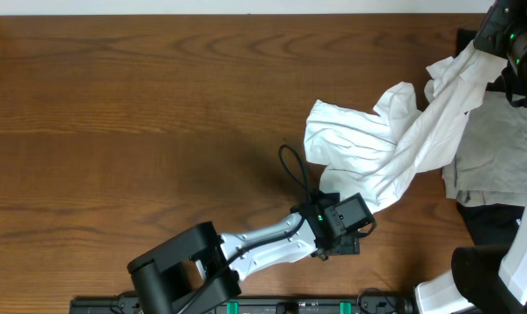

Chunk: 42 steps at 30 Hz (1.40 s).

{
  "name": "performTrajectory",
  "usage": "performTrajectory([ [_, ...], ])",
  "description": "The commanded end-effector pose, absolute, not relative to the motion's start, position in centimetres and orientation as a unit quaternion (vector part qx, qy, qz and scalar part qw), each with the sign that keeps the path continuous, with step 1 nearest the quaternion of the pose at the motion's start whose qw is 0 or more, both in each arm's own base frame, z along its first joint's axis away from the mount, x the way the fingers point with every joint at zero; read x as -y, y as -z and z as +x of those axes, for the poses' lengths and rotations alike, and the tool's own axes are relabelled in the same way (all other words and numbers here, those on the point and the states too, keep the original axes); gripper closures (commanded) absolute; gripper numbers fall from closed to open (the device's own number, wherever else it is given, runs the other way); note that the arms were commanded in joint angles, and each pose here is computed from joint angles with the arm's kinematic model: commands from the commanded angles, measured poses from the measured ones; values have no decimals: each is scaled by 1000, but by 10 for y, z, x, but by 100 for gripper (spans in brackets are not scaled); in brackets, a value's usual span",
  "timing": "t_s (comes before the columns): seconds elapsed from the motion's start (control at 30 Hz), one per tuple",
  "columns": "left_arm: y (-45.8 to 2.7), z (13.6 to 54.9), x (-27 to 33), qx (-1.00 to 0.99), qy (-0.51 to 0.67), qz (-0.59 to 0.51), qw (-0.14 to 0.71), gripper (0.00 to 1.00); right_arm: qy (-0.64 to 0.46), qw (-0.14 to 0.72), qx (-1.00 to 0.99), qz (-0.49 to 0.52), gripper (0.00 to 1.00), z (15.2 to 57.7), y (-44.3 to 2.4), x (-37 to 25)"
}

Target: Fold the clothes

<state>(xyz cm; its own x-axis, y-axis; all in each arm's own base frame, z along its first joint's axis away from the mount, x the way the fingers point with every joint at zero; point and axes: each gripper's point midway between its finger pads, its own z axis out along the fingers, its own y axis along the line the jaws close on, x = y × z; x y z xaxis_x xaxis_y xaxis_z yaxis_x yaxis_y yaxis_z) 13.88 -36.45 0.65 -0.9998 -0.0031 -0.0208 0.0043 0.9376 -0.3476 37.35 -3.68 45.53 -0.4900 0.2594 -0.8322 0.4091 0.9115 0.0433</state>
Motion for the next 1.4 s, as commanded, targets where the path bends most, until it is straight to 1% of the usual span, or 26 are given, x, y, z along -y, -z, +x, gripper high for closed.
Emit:
performTrajectory([
  [0.0, 29, 134, 350, -991, 129, -29, -12, 28, 82, 474, -856, 191, 99, 370, -462, 39],
  [0.03, 32, 134, 349, -991, 126, -31, -14, 32, 81, 475, -855, 191, 99, 370, -463, 39],
  [0.07, 33, 135, 349, -992, 124, -32, -14, 38, 81, 477, -854, 191, 99, 369, -463, 39],
  [0.17, 36, 135, 347, -992, 120, -34, -15, 65, 80, 481, -852, 192, 99, 368, -466, 39],
  [0.3, 37, 136, 346, -992, 118, -34, -14, 94, 79, 484, -850, 192, 99, 366, -468, 39],
  [0.4, 39, 141, 336, -995, 97, -39, -4, 94, 79, 483, -850, 192, 99, 366, -468, 39],
  [0.53, 37, 160, 304, -999, 37, -24, 25, 94, 79, 483, -851, 192, 99, 366, -468, 39],
  [0.67, 11, 189, 270, -997, -18, 8, 77, 94, 80, 480, -852, 192, 99, 365, -467, 39],
  [0.77, -40, 221, 249, -988, -26, 38, 151, 94, 80, 482, -851, 192, 99, 363, -468, 39],
  [0.87, -99, 250, 225, -975, -2, 32, 220, 94, 79, 485, -849, 193, 99, 360, -471, 39],
  [0.93, -138, 266, 204, -966, 23, 13, 259, 94, 77, 489, -847, 193, 99, 355, -474, 40],
  [1.07, -222, 290, 135, -936, 50, -53, 345, 94, 76, 492, -845, 194, 99, 338, -480, 41],
  [1.17, -283, 294, 78, -907, 38, -87, 411, 94, 73, 496, -842, 198, 99, 322, -486, 42],
  [1.27, -335, 286, 32, -881, 20, -125, 457, 94, 70, 499, -840, 201, 99, 304, -491, 43],
  [1.37, -373, 270, 8, -865, 22, -143, 480, 94, 64, 509, -833, 207, 99, 280, -499, 45],
])
